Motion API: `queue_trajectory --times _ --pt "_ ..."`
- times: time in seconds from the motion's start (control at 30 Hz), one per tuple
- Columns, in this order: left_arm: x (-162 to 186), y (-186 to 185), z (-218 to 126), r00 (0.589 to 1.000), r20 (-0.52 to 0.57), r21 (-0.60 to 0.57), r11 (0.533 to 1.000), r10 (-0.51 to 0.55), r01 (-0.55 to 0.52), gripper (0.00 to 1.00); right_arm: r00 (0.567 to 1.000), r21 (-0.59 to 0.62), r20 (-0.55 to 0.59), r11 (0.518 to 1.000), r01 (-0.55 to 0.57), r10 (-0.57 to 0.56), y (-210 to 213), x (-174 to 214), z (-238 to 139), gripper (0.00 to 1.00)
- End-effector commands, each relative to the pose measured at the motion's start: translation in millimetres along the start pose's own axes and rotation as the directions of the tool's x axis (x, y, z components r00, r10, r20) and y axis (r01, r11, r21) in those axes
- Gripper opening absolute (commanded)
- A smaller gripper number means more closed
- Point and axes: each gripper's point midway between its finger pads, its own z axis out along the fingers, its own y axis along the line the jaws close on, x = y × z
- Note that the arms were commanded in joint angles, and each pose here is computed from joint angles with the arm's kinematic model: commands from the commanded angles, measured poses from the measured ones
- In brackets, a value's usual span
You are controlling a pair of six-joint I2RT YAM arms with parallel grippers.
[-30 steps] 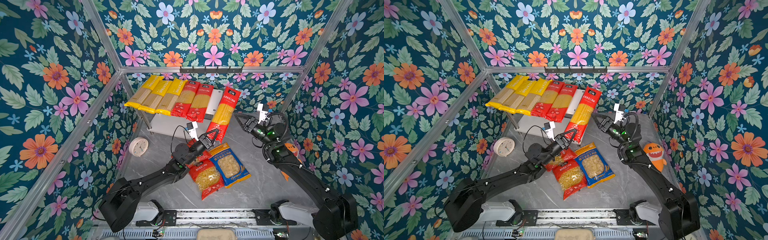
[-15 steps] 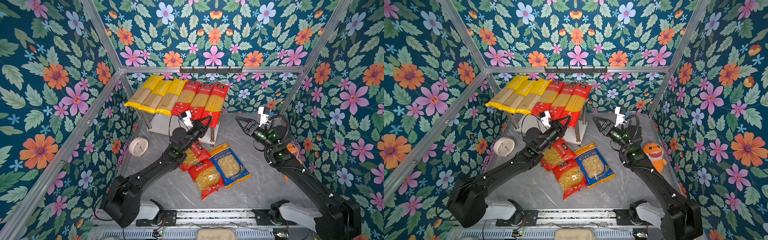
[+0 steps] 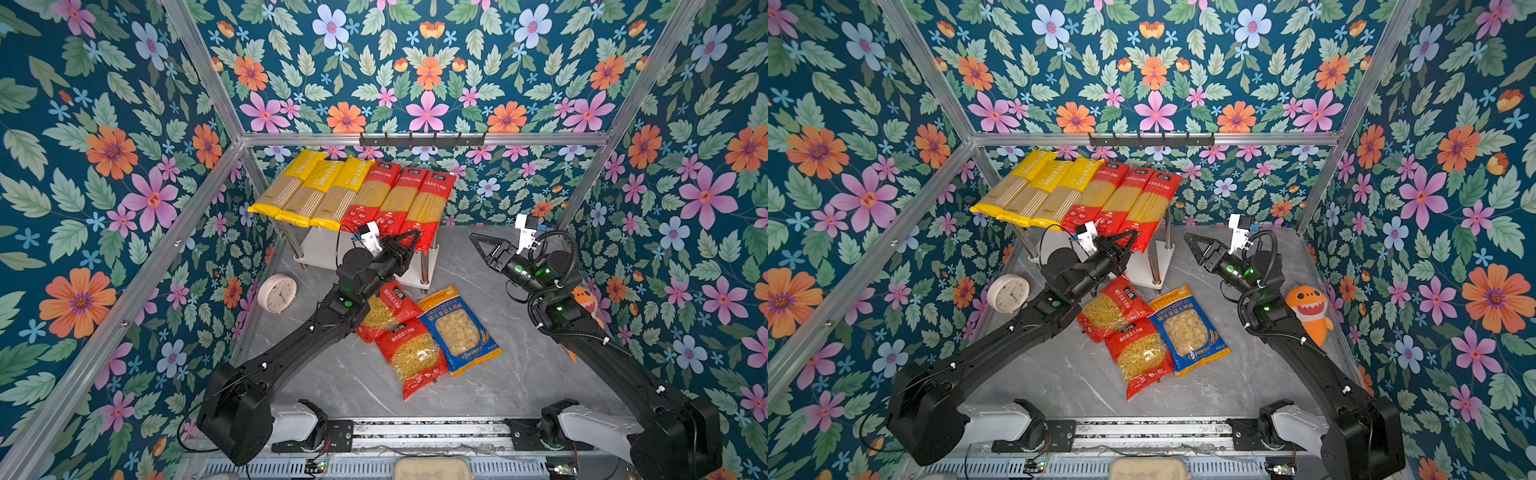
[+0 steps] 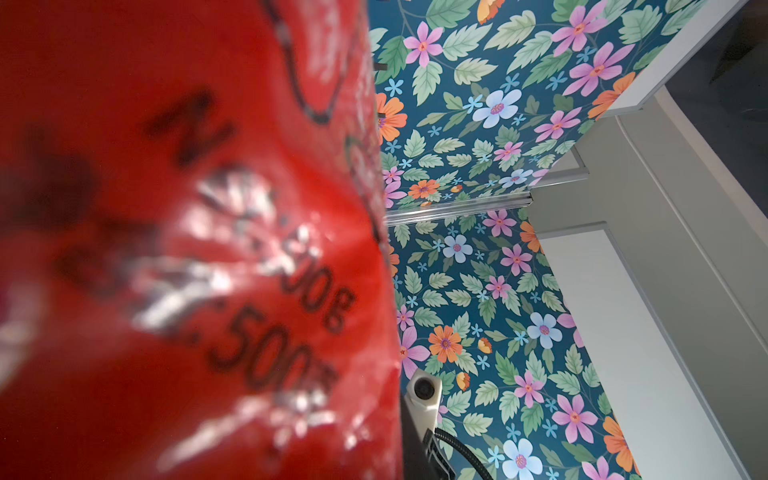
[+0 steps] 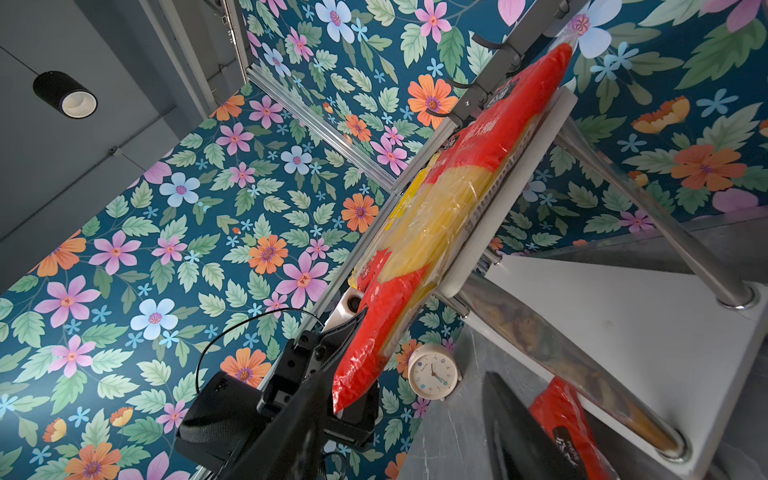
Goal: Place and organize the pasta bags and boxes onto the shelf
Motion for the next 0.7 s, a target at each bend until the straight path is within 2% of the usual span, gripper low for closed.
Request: queue_trajectory --times 0.0,0.23,0.47,0.6,0.67 --pt "-26 2 -1 0.990 0.142 -0.026 1.000 0.012 -0.008 0.00 1.000 -0.019 0.012 1.000 0.013 -0.012 5 -3 0 0.60" --pt "-27 5 4 0.987 0.159 -0.029 1.000 0.009 -0.005 0.03 1.000 -0.014 0.009 1.000 0.017 -0.017 5 -2 -2 0.60" --pt "-27 3 10 0.986 0.165 -0.024 1.000 0.016 -0.012 0.12 1.000 -0.020 0.008 1.000 0.019 -0.019 7 -2 -2 0.60" --pt "-24 5 10 0.988 0.157 -0.023 1.000 0.012 -0.008 0.25 1.000 -0.020 0.007 1.000 0.020 -0.020 7 -2 -3 0.60" --pt "-23 6 9 0.988 0.151 -0.018 1.000 0.011 -0.008 0.36 1.000 -0.020 0.006 1.000 0.020 -0.020 8 -2 -3 0.60"
